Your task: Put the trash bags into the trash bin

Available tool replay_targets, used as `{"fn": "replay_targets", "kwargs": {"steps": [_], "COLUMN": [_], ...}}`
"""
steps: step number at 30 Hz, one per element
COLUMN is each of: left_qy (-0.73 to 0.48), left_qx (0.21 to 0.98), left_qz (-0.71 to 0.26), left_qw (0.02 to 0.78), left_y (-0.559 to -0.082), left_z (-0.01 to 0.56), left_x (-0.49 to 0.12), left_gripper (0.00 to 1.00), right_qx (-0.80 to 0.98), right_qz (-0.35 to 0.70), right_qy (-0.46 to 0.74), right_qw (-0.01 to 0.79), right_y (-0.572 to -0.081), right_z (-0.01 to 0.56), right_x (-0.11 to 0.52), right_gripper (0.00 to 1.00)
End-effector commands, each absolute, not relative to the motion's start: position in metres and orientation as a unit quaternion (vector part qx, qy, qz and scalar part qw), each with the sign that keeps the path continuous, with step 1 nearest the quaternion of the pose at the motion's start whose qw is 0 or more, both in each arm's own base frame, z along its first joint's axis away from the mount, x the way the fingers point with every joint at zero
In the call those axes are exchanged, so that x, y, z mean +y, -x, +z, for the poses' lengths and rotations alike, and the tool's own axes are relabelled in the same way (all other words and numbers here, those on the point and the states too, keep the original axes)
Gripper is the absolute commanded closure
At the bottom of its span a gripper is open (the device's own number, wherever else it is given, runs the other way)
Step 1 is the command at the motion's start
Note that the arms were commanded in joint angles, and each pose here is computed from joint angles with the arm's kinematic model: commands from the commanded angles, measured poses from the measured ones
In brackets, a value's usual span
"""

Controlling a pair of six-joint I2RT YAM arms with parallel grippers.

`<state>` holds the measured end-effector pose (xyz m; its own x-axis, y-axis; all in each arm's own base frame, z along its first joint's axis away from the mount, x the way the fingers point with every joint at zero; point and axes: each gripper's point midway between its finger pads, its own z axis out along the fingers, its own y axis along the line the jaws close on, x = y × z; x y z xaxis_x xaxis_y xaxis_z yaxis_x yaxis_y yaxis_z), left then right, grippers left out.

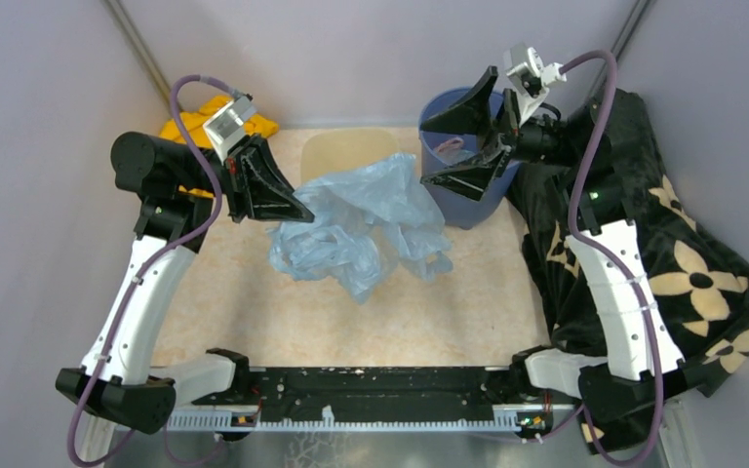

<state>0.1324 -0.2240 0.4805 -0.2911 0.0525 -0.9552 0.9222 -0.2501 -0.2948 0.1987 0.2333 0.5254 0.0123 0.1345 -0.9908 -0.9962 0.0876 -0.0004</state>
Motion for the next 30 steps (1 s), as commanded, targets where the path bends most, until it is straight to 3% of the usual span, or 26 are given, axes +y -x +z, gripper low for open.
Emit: {"fn": "replay_targets", "kwargs": {"steps": [1, 27, 30], "left_qy": [-0.501, -0.483, -0.481], "left_qx": [0.493, 0.503, 0.504], "left_qz": [-0.617, -0.625, -0.625], "left_qw": [0.355, 0.350, 0.350], "left_y": [-0.128, -0.146, -0.149], "left_z": [0.480, 0.476, 0.475], "left_x": [-0.222, -0.227, -0.228], "left_gripper": [1.00, 1.00, 1.00], "right_qx": [0.431, 0.488, 0.496], "right_qz": [0.544, 0.552, 0.547], "right_qy": [0.489, 0.492, 0.495], "right_qw": [0.528, 0.463, 0.458], "right_y": [-0.173, -0.198, -0.197], "right_z": [0.532, 0.477, 0.471], "right_x": [0.233, 0.300, 0.303], "right_gripper": [0.01, 0.02, 0.08]}}
